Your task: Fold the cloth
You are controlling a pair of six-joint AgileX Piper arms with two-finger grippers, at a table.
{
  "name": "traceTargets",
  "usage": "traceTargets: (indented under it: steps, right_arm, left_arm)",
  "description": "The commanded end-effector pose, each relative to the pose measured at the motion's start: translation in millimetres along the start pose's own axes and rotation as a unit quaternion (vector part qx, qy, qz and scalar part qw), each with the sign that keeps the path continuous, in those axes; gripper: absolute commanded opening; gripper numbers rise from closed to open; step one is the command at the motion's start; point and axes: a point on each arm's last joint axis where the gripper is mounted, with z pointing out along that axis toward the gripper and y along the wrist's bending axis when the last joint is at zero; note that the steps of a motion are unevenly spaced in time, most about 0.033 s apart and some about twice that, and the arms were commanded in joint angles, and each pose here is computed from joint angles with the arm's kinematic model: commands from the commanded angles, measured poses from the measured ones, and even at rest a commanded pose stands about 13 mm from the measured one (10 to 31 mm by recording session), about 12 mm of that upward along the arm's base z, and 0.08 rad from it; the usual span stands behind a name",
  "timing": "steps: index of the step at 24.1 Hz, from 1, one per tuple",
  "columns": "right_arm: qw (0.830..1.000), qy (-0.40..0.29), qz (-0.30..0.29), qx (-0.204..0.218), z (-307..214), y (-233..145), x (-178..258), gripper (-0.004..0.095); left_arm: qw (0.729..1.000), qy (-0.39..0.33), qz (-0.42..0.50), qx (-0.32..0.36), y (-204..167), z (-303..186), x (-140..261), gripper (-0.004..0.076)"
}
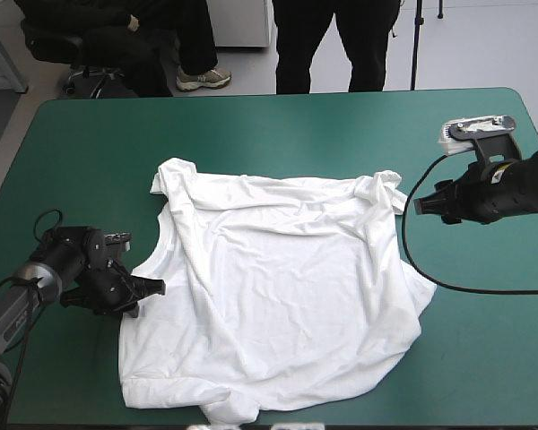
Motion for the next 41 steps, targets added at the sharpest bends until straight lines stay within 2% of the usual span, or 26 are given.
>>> traceTargets:
  steps: [1,6,10,11,14,17,21,25,33,39,41]
  right_arm:
    - [0.999,-0.036,0.0,0.002,-16,0,-2,0.0495]
    - [0.999,-0.036,0.0,0.003,-16,0,-2,0.0495]
    - [1.0,-0.026,0.0,0.002,-15,0,-1,0.0495]
    - [1.0,-0.026,0.0,0.002,-15,0,0,0.0495]
    - [1.0,-0.026,0.001,-0.001,-15,0,-1,0.0495]
    - [1.0,-0.026,0.002,-0.003,-15,1,-1,0.0448]
    - [0.999,-0.033,0.013,-0.034,-18,7,0,0.04]
    - [0.998,-0.043,0.012,-0.038,-25,8,2,0.0401]
    - [0.998,-0.044,0.009,-0.038,-26,8,2,0.0401]
    - [0.998,-0.044,0.001,-0.039,-26,9,2,0.0401]
    - [0.998,-0.045,0.002,-0.042,-26,9,2,0.0401]
  left_arm:
    - [1.0,-0.013,-0.004,0.019,-3,2,-4,-0.0015]
    - [1.0,-0.016,-0.005,0.0,1,2,-5,-0.0015]
    - [0.993,-0.043,-0.021,-0.105,22,-7,-13,-0.0015]
    - [0.992,-0.052,-0.03,-0.108,27,-11,-17,-0.0015]
    - [0.984,-0.111,-0.08,-0.112,65,-43,-40,-0.0015]
    - [0.969,-0.155,-0.134,-0.136,111,-76,-71,-0.0015]
    - [0.958,-0.198,-0.155,-0.137,135,-90,-131,-0.0015]
    - [0.948,-0.239,-0.156,-0.14,148,-98,-183,-0.0017]
    - [0.923,-0.317,-0.167,-0.143,162,-109,-241,-0.0017]
    - [0.916,-0.344,-0.172,-0.115,161,-110,-258,-0.0016]
    - [0.918,-0.345,-0.164,-0.109,160,-109,-259,0.0018]
